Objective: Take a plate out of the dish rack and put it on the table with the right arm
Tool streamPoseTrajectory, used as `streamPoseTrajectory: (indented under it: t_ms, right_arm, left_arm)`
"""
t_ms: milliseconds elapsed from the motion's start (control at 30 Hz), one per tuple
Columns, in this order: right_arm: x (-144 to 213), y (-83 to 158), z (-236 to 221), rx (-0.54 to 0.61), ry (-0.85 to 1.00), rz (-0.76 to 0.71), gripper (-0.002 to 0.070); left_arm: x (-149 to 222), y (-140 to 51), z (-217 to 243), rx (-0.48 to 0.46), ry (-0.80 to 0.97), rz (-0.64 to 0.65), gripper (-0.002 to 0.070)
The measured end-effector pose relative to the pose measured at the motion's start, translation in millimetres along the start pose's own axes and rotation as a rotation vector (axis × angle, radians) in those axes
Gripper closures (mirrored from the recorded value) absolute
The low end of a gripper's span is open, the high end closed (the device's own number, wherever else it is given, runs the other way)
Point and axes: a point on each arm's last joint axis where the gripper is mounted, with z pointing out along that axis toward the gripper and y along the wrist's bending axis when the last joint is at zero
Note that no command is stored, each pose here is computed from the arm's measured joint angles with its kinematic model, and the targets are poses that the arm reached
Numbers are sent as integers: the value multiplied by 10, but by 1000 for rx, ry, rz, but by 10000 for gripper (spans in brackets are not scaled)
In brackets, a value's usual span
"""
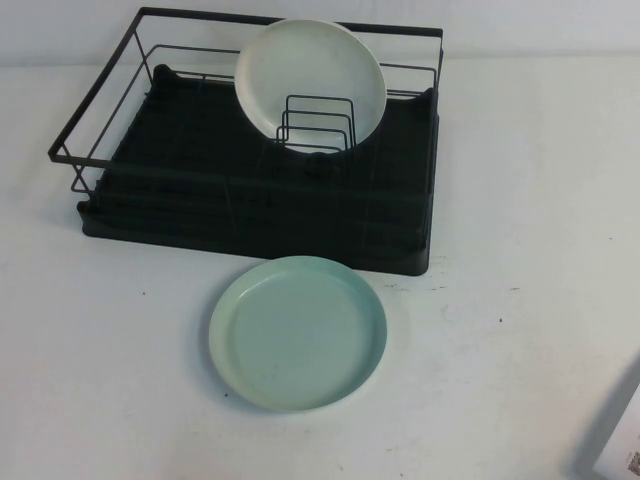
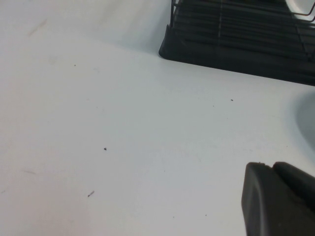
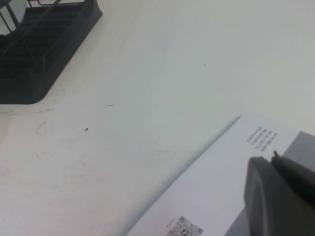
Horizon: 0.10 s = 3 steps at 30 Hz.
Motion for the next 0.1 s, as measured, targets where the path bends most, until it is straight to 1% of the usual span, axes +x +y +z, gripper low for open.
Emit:
streamPoseTrajectory:
  t_ms: [100]
  right_arm:
    - [0,0,0,0,0,0,694]
  left_arm:
    - [0,0,0,0,0,0,680]
